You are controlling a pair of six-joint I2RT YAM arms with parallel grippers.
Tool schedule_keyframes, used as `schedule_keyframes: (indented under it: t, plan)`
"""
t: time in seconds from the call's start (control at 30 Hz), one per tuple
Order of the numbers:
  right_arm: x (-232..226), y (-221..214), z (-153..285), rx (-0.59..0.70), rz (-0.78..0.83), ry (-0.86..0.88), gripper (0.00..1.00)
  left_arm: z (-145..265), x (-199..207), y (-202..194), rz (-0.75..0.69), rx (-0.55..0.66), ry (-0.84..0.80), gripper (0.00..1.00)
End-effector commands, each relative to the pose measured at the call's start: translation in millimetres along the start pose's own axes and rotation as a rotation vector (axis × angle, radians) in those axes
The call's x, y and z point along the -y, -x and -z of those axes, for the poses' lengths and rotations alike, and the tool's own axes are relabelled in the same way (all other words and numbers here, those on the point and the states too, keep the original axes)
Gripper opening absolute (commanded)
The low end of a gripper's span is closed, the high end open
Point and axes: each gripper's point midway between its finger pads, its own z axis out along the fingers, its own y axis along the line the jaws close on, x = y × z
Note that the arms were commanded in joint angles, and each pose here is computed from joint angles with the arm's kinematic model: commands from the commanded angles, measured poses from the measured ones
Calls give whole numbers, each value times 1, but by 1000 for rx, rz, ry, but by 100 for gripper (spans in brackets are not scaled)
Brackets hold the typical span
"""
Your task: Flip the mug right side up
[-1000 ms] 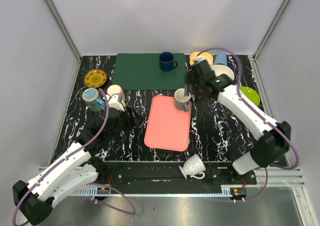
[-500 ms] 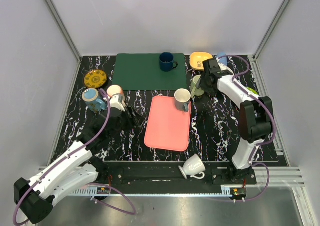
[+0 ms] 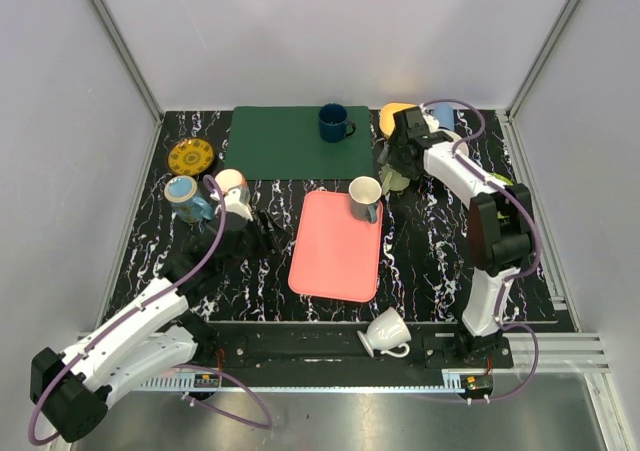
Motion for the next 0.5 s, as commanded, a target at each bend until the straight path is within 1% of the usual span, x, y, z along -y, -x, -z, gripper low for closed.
schedule_keyframes:
  t: [0.0,0.13,0.27,0.43,0.47]
  plan:
    - [-23,-1,-9,14,34,15,68,1,11,9,10,36,-45,66]
    - [-18,-4,-21,5,62,-33,65,1,10,8,8,34,-45,66]
    - [-1,-6,-30,14,100,-104,62,0,9,5,9,25,-48,66]
    - [25,-14,-27,11,131,-173,58,-3,9,3,7,16,-49,66]
    - [27,-10,-21,26,128,-173,57,-4,10,2,6,11,-49,66]
